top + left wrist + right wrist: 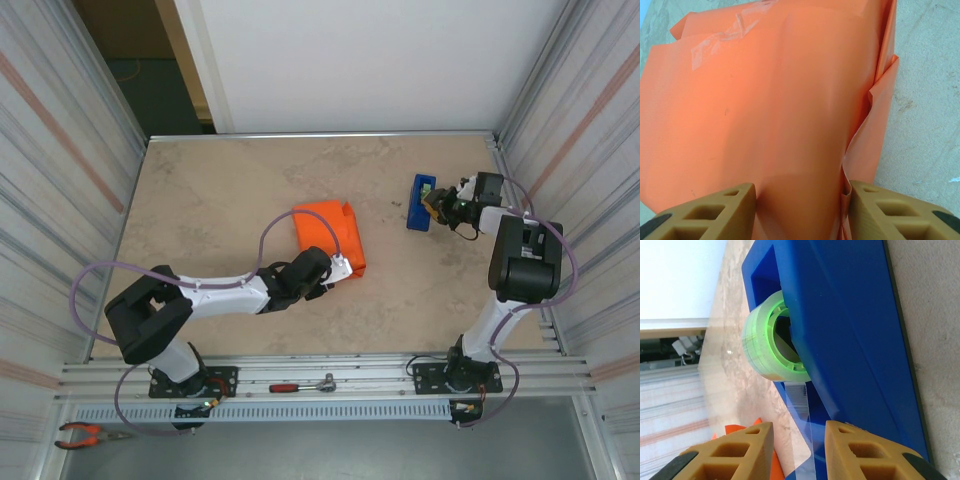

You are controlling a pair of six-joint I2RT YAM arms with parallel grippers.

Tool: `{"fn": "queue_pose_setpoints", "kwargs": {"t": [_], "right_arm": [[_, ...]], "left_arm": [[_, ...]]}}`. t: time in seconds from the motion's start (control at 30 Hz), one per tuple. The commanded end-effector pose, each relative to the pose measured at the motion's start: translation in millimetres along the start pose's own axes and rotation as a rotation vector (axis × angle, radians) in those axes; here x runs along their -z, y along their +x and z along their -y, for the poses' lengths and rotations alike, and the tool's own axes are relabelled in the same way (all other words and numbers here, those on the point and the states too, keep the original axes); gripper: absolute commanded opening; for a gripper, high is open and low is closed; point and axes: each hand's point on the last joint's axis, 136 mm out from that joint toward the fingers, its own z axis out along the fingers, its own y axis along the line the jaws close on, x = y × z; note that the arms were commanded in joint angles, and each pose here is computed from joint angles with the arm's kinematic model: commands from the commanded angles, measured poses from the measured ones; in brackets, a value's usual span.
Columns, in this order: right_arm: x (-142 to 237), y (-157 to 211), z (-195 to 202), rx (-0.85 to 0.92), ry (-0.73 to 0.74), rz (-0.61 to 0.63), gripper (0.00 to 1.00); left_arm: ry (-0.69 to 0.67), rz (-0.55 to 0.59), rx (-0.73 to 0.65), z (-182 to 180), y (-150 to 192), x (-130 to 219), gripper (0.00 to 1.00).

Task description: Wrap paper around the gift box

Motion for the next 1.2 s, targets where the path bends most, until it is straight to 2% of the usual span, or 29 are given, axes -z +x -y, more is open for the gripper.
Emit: {"fn": "queue_pose_setpoints", "kwargs": {"t": [0.0,0.43,0.87,1.03,1.13,1.17], "right_arm": [[-7,3,0,0.015,-0.017,-0.022,0.31],[-2,11,13,-0.037,-0.067,-0.012,0.31],[0,19,14,-0.052,-0.095,-0.006,0.24],[1,21,13,-0.054,-0.105,-0.011,0.16],[3,20,8,-0.051,-0.114,-0.01,0.0],[4,20,6,-0.052,-0.12,-0.013,0.0]], "left_arm": [[0.072,-0.088,0.003,18,26,-10,0.5],[0.076,-0.094,0.001,19,28,-11,0.5],[0.079,-0.094,0.002,20,28,-10,0.5],[0.078,-0.095,0.002,19,27,-10,0.49],[0.078,-0.094,0.003,19,27,-9,0.49],[0.079,-0.095,0.003,20,27,-9,0.49]]}}
